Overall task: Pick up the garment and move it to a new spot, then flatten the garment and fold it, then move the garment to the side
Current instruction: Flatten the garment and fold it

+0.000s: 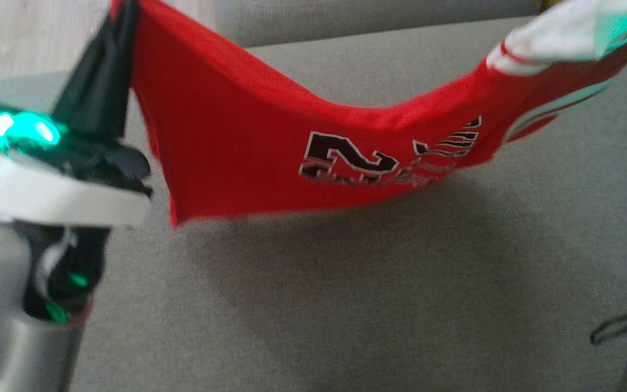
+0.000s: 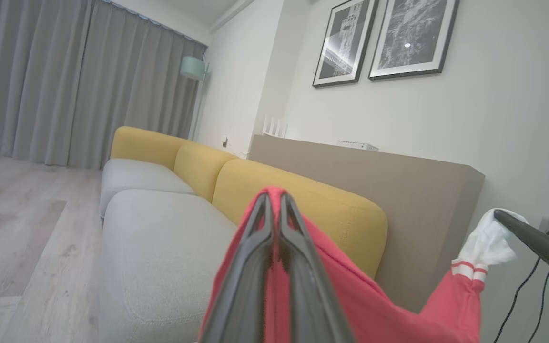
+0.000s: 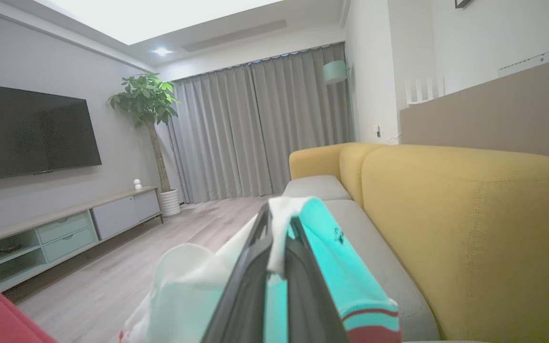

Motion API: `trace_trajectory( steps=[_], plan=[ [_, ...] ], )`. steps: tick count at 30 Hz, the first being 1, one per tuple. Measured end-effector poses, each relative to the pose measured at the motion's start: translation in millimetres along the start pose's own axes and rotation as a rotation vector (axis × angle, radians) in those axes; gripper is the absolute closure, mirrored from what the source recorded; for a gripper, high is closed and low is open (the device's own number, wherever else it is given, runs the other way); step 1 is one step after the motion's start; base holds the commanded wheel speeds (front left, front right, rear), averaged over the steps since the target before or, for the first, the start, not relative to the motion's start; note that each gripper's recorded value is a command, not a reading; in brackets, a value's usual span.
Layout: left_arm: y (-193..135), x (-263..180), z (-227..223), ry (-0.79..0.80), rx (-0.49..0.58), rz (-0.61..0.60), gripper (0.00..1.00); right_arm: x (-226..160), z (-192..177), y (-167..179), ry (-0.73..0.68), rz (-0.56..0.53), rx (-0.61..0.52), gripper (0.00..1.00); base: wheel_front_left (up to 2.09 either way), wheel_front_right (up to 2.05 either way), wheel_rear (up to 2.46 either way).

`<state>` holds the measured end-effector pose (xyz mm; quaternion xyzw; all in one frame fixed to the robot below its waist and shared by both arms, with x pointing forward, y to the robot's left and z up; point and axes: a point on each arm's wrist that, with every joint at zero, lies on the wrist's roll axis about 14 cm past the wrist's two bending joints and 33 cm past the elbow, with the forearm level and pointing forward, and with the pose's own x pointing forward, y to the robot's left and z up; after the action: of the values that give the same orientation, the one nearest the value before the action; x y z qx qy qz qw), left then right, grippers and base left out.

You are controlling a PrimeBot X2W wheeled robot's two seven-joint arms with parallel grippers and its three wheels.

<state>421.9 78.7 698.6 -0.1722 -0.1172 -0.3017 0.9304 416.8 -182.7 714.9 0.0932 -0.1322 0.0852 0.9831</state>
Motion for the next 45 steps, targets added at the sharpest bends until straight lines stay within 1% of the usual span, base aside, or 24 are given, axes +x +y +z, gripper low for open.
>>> trace_trajectory(
  steps=[2, 4, 7, 10, 12, 13, 14, 16, 17, 19, 22, 23, 25, 28, 29, 31, 33, 35, 37, 39, 41, 42, 45],
  plan=[
    [7, 9, 1, 0.013, -0.018, 0.004, 1.0, 14, 1, 2, 0.005, 0.013, -0.002, 1.0, 0.0, 0.0, 0.0],
    [22, 18, -9, 0.054, -0.044, 0.022, 1.0, 32, -8, -4, 0.034, 0.012, -0.002, 1.0, 0.0, 0.0, 0.0],
    [60, 34, -34, 0.12, -0.071, 0.096, 1.0, 65, -40, -18, 0.116, -0.002, 0.023, 1.0, 0.0, 0.0, 0.0],
    [101, 53, -59, 0.162, -0.06, 0.168, 1.0, 102, -70, -28, 0.14, -0.007, 0.051, 1.0, 0.0, 0.0, 0.0],
    [130, 67, -71, 0.153, -0.021, 0.219, 1.0, 131, -76, -28, 0.1, 0.007, 0.054, 1.0, 0.0, 0.0, 0.0],
    [144, 75, -73, 0.137, 0.029, 0.237, 1.0, 145, -75, -26, 0.068, 0.021, 0.046, 1.0, 0.0, 0.0, 0.0],
    [158, 82, -73, 0.116, 0.078, 0.257, 1.0, 160, -72, -26, 0.025, 0.026, 0.046, 1.0, 0.0, 0.0, 0.0],
    [182, 98, -66, 0.048, 0.126, 0.291, 1.0, 184, -62, -26, -0.073, 0.036, 0.039, 1.0, 0.0, 0.0, 0.0],
    [189, 106, -64, 0.027, 0.158, 0.293, 1.0, 194, -59, -25, -0.111, 0.043, 0.018, 1.0, 0.0, 0.0, 0.0],
    [197, 121, -56, -0.037, 0.214, 0.291, 1.0, 210, -54, -20, -0.178, 0.062, -0.012, 1.0, 0.0, 0.0, 0.0],
    [197, 137, -40, -0.119, 0.308, 0.27, 1.0, 224, -46, -8, -0.233, 0.111, -0.081, 1.0, 0.0, 0.0, 0.0],
    [195, 141, -33, -0.149, 0.322, 0.263, 1.0, 227, -39, -4, -0.258, 0.129, -0.102, 1.0, 0.0, 0.0, 0.0],
    [189, 144, -17, -0.216, 0.354, 0.252, 1.0, 229, -22, 4, -0.316, 0.155, -0.138, 1.0, 0.0, 0.0, 0.0],
    [184, 147, -2, -0.282, 0.386, 0.24, 1.0, 228, 2, 3, -0.383, 0.163, -0.172, 1.0, 0.0, 0.0, 0.0],
    [184, 148, -3, -0.282, 0.385, 0.236, 1.0, 228, 4, 1, -0.388, 0.159, -0.17, 1.0, 0.0, 0.0, 0.0],
    [183, 148, -18, -0.25, 0.375, 0.221, 1.0, 227, -5, -7, -0.355, 0.151, -0.185, 1.0, 0.0, 0.0, 0.0],
    [184, 144, -42, -0.197, 0.348, 0.215, 1.0, 223, -31, -19, -0.273, 0.131, -0.192, 1.0, 0.0, 0.0, 0.0],
    [184, 134, -79, -0.106, 0.315, 0.204, 1.0, 212, -74, -34, -0.137, 0.107, -0.189, 1.0, 0.0, 0.0, 0.0],
    [184, 114, -119, 0.002, 0.284, 0.205, 1.0, 191, -127, -49, 0.035, 0.072, -0.148, 1.0, 0.0, 0.0, 0.0],
    [183, 91, -152, 0.093, 0.252, 0.218, 1.0, 163, -171, -62, 0.188, 0.025, -0.085, 1.0, 0.0, 0.0, 0.0],
    [180, 69, -172, 0.149, 0.209, 0.236, 1.0, 134, -200, -77, 0.301, -0.039, -0.031, 1.0, 0.0, 0.0, 0.0],
    [177, 58, -179, 0.171, 0.188, 0.245, 1.0, 118, -211, -83, 0.358, -0.065, -0.022, 1.0, 0.0, 0.0, 0.0],
    [165, 24, -198, 0.235, 0.128, 0.283, 1.0, 70, -232, -87, 0.467, -0.131, 0.034, 1.0, 0.0, 0.0, 0.0]
  ],
)
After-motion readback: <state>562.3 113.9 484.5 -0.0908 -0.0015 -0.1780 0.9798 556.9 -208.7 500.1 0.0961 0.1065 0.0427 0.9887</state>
